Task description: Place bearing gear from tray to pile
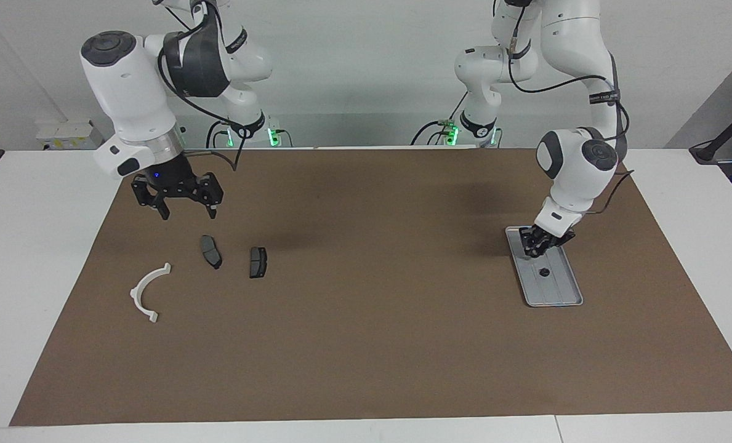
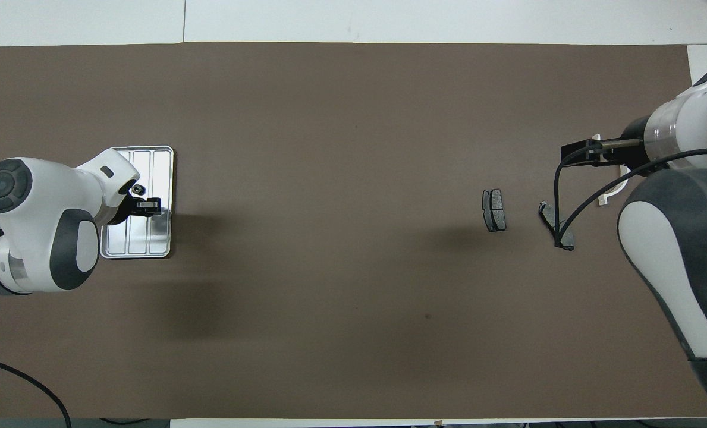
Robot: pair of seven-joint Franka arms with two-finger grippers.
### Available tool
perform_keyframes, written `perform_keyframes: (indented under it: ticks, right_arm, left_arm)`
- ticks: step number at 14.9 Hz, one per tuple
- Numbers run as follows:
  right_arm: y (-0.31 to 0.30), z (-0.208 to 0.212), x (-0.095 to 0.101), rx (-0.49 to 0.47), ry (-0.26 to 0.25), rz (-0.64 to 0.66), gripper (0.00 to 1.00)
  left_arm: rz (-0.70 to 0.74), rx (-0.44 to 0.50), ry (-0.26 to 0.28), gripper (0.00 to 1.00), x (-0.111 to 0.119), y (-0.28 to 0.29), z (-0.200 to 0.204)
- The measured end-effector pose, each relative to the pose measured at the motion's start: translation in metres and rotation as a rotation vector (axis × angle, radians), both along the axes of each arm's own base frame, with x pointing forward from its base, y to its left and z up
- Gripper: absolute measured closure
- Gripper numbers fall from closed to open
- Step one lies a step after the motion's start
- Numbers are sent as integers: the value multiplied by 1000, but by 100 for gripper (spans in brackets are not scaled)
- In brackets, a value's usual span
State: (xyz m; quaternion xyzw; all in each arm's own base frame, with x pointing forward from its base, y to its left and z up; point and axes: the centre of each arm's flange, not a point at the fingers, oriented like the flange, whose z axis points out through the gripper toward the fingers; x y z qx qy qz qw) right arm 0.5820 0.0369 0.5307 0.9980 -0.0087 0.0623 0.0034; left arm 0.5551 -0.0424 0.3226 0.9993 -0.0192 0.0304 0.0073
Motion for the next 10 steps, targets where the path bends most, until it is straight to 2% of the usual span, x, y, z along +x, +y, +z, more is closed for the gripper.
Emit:
perform_keyframes:
  ticks: [3,10]
  right_arm:
    - [7,-15,3,6,-13,-23,0]
    - [22,-72,31,26,-43,-100,0]
  left_arm:
    - [66,-11,3,65,-9,-68,0]
    - [196,-13,-26,65,-32,-251,-6]
